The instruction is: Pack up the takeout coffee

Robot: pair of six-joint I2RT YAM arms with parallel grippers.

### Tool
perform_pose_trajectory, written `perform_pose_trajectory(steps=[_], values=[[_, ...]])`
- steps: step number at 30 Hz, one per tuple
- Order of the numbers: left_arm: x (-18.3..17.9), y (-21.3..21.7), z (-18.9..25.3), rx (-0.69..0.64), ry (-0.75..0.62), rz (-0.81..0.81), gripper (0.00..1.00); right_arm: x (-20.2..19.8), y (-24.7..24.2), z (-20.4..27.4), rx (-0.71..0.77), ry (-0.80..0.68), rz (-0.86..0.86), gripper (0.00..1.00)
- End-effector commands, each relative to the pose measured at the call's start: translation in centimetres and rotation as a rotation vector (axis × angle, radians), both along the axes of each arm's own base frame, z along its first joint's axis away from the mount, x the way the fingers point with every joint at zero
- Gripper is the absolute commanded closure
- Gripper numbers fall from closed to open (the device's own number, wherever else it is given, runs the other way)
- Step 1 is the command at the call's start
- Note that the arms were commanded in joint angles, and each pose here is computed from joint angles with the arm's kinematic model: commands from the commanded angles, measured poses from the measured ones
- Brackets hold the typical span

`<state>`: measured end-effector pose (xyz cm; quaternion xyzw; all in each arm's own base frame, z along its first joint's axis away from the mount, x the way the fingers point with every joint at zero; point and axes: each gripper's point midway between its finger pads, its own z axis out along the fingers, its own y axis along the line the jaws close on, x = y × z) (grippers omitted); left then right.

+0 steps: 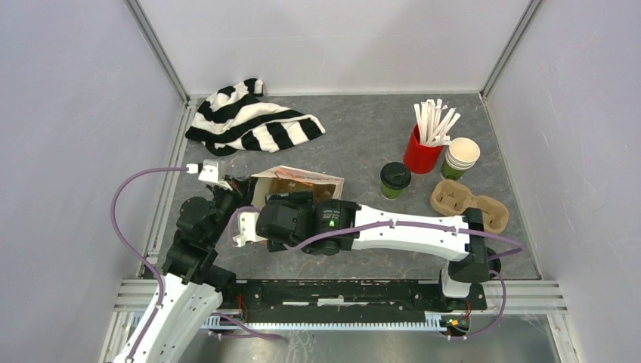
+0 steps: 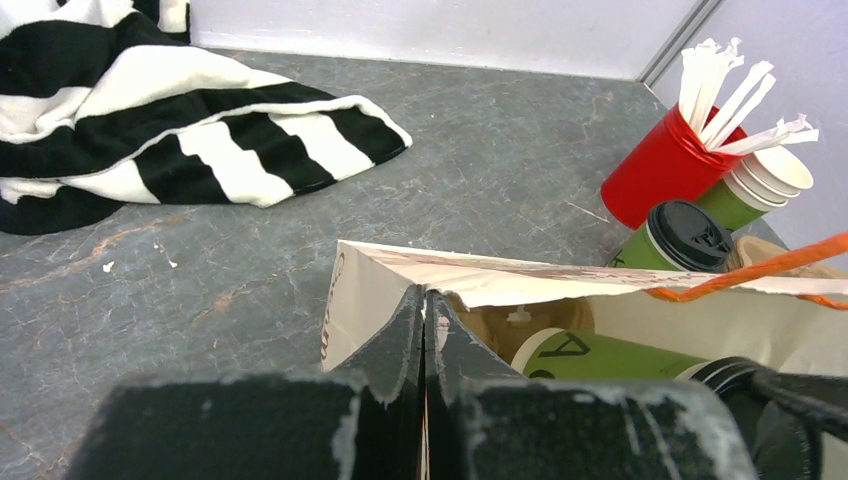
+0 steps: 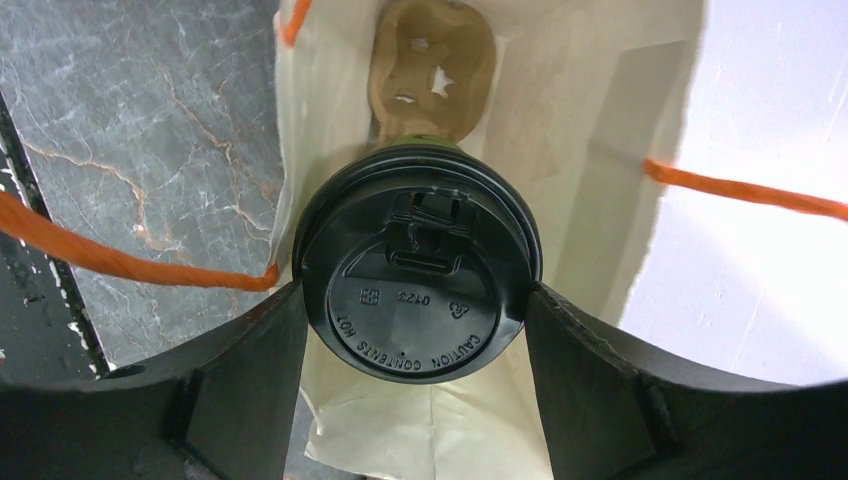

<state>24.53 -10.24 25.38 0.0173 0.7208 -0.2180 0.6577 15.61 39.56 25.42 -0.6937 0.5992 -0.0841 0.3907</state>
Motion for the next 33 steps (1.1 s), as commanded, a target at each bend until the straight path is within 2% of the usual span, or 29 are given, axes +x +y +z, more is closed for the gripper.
perform_pose_trajectory(steps=[1,6,12,21,28,33], values=[[-0.3,-0.3,0.8,-0.050,-0.001,-0.010,0.98,0.1,-0.3,1.0,0.076,-0.023,0.040,0.69],[-0.7,-0.3,0.8,-0.080,-0.013,-0.010,0.98,1.2,0.6,0.5,0.133,0.031,0.040,0.70],[-1.0,-0.3,0.8,-0.093,-0.016,-0.020,0.98,1.9,1.7,-1.0,0.101,0.076,0.081,0.71],[-1.8,-0.3,-0.3,-0.232,0.037,0.002,0.98,4.2,1.5,-1.8,0.054,0.061,0.108,0.73],[-2.0,-0.6,-0.6,-0.244,0.065,-0.009,0.98,4.9,2.0,-2.8,-0.026,0.058,0.143,0.75],[-2.2,-0.4,0.1,-0.224,0.065,-0.005,0.98,5.0,-0.1,-3.2,-0.030,0.059,0.116,0.75]])
